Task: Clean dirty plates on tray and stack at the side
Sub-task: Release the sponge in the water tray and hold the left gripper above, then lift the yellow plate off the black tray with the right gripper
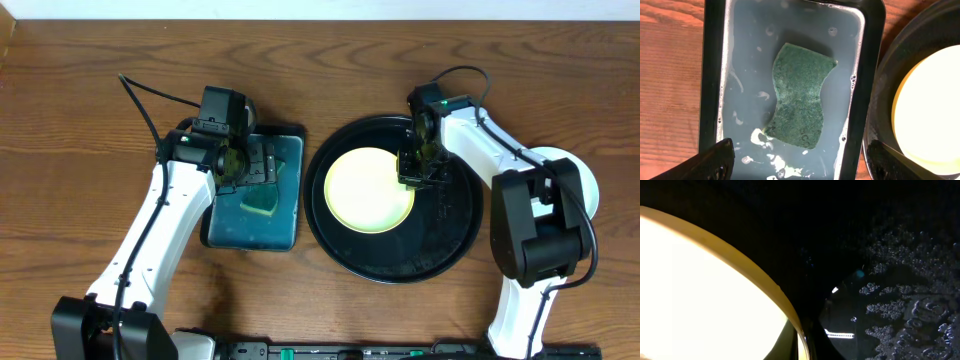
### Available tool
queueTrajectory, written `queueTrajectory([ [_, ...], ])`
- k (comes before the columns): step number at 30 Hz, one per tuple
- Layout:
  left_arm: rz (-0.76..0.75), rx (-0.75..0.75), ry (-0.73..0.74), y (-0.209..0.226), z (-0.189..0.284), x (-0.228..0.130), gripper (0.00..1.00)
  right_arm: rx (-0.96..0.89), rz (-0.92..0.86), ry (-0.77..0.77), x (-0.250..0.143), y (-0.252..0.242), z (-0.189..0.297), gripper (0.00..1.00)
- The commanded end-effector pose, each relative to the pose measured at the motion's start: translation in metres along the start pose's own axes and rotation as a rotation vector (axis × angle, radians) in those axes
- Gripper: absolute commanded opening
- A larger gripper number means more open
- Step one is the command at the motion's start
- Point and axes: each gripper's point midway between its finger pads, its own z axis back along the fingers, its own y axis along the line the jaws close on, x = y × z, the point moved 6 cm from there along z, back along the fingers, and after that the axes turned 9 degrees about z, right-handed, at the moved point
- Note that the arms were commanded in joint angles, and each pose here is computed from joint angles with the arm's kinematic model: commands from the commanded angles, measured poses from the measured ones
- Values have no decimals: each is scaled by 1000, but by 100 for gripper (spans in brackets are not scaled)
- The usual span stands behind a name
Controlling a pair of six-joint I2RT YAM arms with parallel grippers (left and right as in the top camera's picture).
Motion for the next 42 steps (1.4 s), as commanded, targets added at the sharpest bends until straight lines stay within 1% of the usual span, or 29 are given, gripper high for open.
queueTrajectory([
  [1, -7, 11, -5, 1, 1, 1, 85, -88, -14, 18, -4, -9, -18, 1],
  [11, -7, 12, -4, 1, 1, 1, 85, -87, -18, 14, -3, -10, -18, 1],
  [15, -6, 15, 2, 2, 1, 0, 86, -82, -17, 3, 1, -16, -9, 1],
  [20, -6, 16, 5, 2, 1, 0, 85, -65, -20, -79, 5, -25, 23, 1],
  [25, -6, 16, 5, 2, 1, 0, 86, -60, 13, -225, 5, -30, 73, 1],
  [28, -6, 16, 4, 2, 1, 0, 86, -137, 16, -312, 0, -35, 102, 1],
  [32, -6, 16, 4, 2, 1, 0, 86, -239, 22, -392, -9, -36, 129, 1],
  [37, -6, 16, 4, 2, 1, 0, 86, -376, 21, -457, -20, -41, 153, 1],
  [42, -6, 16, 4, 2, 1, 0, 86, -501, 28, -489, -29, -43, 166, 1],
])
